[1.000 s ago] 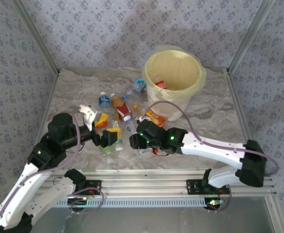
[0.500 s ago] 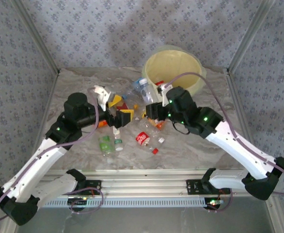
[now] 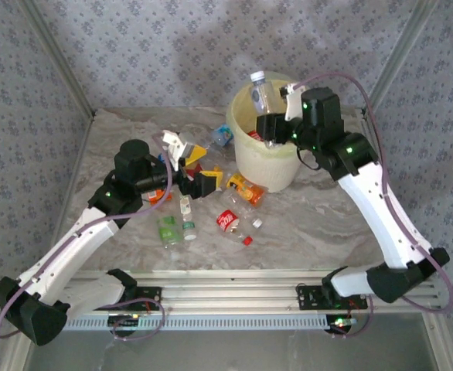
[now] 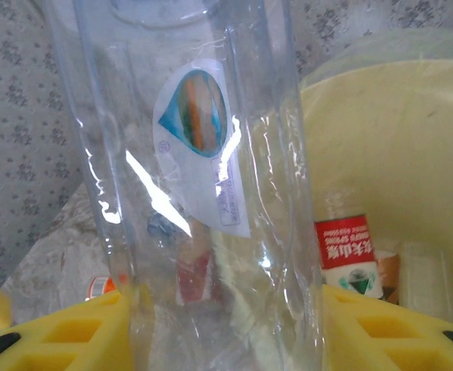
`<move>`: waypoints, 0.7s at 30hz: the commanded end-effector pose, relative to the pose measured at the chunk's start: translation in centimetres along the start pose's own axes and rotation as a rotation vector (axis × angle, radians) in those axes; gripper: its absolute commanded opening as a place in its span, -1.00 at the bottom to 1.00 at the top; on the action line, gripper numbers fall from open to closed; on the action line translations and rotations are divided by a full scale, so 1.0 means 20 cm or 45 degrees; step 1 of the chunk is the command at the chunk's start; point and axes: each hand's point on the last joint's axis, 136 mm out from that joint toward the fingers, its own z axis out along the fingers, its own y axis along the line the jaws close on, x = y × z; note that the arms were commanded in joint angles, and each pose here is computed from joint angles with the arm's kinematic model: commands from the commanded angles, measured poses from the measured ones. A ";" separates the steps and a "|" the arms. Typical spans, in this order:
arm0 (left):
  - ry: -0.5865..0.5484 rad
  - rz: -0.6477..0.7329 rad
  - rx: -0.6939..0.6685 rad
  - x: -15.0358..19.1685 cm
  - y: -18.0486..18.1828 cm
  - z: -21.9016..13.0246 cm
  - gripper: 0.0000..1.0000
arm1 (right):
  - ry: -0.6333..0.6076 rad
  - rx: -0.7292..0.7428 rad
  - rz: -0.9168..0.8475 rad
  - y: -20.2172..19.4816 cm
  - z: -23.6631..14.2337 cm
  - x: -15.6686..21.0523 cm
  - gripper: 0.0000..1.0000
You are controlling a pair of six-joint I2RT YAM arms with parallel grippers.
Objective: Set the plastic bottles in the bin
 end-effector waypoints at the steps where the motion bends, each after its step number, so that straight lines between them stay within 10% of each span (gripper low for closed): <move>1: 0.001 0.070 0.036 -0.01 -0.02 -0.01 0.99 | -0.010 -0.024 -0.036 -0.04 0.04 -0.09 0.08; 21: 0.155 0.077 -0.013 0.12 0.05 0.05 0.99 | 0.361 0.279 0.047 -0.55 0.39 0.16 0.07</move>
